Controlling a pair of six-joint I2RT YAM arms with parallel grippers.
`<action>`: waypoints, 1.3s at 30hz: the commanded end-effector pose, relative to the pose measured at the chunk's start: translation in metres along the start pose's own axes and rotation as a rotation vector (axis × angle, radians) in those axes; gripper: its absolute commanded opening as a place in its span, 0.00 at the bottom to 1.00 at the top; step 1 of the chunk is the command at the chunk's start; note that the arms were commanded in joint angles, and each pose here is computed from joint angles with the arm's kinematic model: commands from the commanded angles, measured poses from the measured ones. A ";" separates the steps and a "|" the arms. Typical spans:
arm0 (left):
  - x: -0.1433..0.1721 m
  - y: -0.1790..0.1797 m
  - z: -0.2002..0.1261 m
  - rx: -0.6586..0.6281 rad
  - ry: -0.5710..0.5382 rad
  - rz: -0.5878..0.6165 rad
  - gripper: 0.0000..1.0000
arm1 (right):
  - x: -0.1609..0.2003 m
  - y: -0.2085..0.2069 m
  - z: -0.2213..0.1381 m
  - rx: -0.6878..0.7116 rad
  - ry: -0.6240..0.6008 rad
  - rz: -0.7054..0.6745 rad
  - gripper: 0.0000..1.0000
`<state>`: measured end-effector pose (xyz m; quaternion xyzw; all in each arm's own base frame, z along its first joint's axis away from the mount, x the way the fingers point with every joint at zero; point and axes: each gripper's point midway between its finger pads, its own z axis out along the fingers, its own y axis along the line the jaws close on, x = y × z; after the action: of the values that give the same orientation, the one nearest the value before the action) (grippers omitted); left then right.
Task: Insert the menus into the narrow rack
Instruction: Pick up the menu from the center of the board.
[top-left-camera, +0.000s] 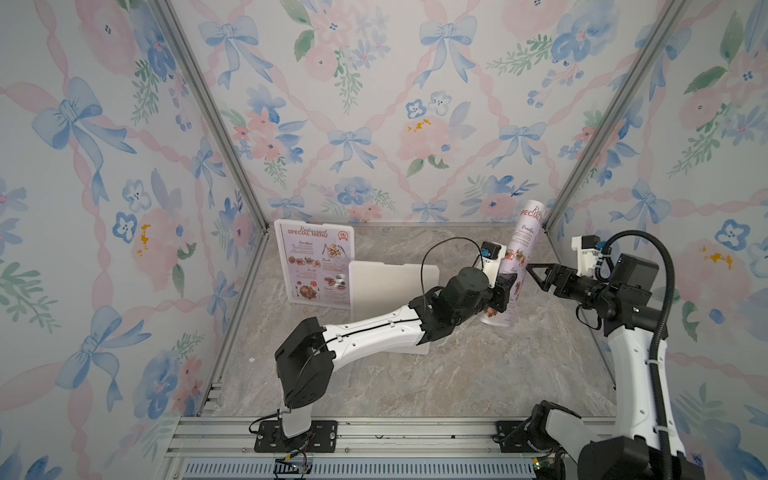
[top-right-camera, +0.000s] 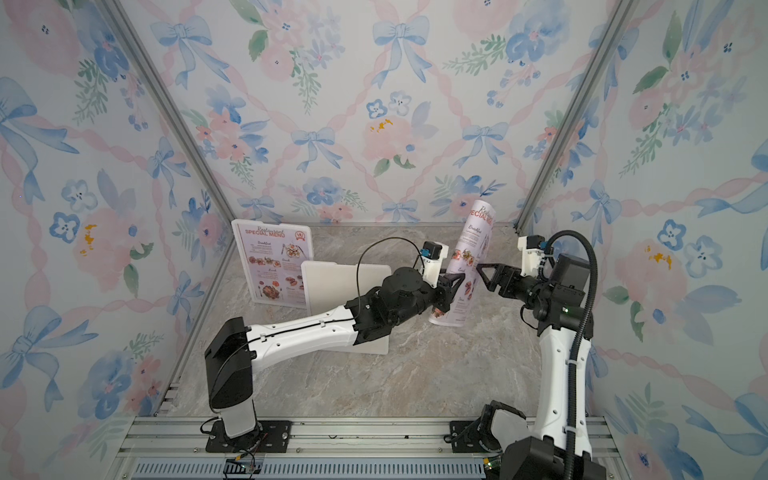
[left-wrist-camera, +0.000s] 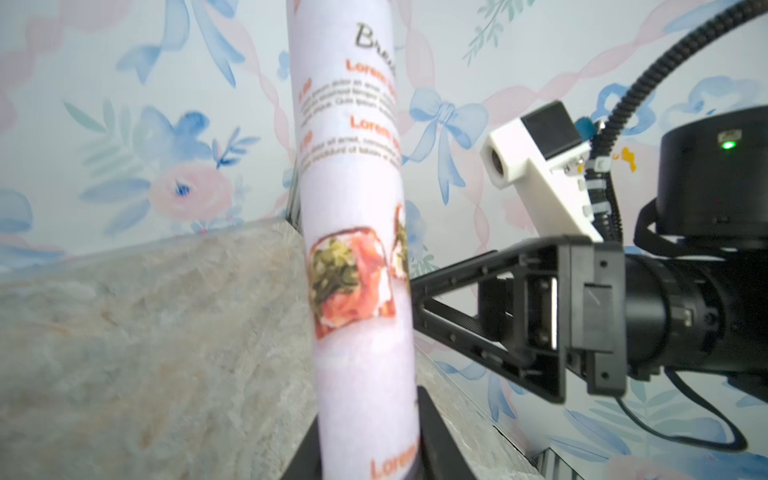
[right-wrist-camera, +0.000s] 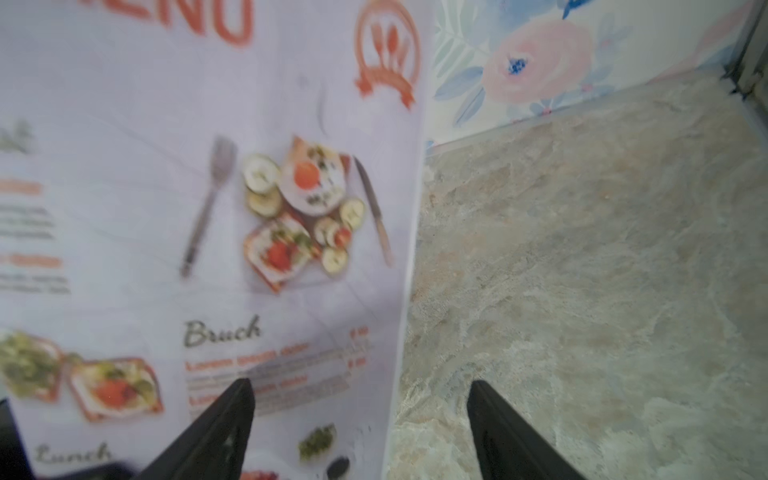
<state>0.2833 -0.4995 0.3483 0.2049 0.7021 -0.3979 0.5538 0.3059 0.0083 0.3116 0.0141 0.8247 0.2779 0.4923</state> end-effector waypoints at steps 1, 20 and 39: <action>-0.013 0.016 -0.006 -0.043 -0.016 0.092 0.30 | -0.015 0.016 -0.014 -0.061 -0.087 -0.015 0.84; -0.164 0.041 -0.119 0.013 -0.296 0.365 0.33 | -0.044 0.172 -0.010 -0.668 -0.165 -0.470 0.79; -0.201 0.029 -0.172 0.069 -0.400 0.392 0.31 | -0.089 0.261 0.022 -0.984 -0.271 -0.489 0.82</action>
<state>0.2550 -0.3198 0.5383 0.2827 0.5106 -0.3345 0.7399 0.3248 0.2055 0.4677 -0.3430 0.5546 0.5035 0.5669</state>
